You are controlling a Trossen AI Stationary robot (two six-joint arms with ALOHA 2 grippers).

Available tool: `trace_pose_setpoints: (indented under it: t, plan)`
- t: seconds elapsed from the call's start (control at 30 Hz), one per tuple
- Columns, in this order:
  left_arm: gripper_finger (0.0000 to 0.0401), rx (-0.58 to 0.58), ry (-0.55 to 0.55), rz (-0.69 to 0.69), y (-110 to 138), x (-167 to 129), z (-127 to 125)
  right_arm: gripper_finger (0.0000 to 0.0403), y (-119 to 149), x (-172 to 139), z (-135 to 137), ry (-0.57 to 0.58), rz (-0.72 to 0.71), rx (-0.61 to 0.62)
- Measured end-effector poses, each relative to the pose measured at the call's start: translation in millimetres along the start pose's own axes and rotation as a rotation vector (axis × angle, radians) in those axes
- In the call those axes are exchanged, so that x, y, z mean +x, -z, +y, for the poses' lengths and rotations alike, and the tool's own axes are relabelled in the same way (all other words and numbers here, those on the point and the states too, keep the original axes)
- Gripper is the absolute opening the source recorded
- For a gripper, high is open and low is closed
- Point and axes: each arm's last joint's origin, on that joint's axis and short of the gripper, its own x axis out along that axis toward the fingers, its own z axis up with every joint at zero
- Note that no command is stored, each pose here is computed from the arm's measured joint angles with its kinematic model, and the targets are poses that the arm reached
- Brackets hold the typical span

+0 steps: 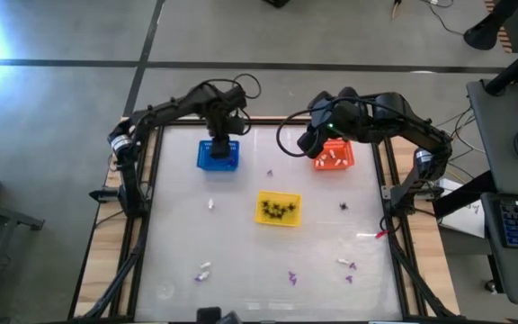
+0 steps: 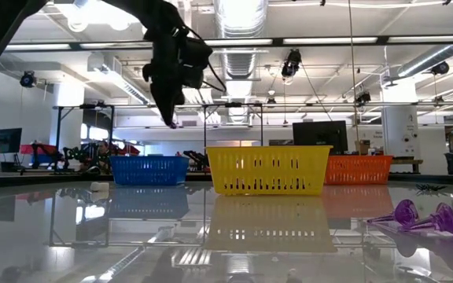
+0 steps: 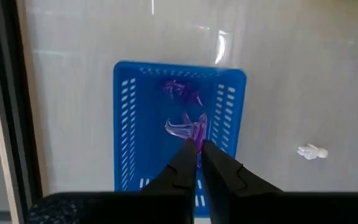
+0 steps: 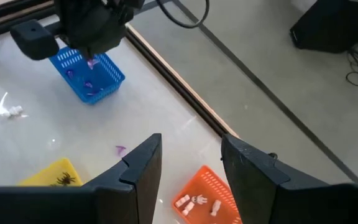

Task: Sort Halloween decoration
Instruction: Put the purple witch hat toy into the blue bin, then put the white skeleton toy into the orange bin

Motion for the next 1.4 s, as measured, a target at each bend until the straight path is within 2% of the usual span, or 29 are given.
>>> trace_pose_setpoints:
  t: [0.23,0.37,0.67,0.87,1.1,1.27,1.4]
  plan:
    - [0.0,-0.032,0.038,0.068,11,23,0,0.016,0,1,0,0.003,0.002,-0.068]
    - [0.0,-0.03,0.025,0.046,12,43,2,0.016,0,1,0,0.003,0.003,-0.098]
    - [0.0002,-0.057,0.031,0.059,19,59,5,0.016,0,2,0,0.003,0.003,-0.127]
    - [0.0035,-0.096,0.039,0.075,20,59,4,0.016,0,2,0,-0.007,0.007,-0.138]
    - [0.0082,-0.143,0.04,0.077,21,57,3,0.016,0,2,2,-0.073,0.028,-0.138]
    - [0.0088,-0.152,0.098,-0.01,21,42,-2,0.016,0,3,3,-0.072,0.031,-0.139]
    - [0.0088,-0.171,0.105,-0.091,26,19,-10,0.016,1,4,4,-0.071,0.036,-0.142]
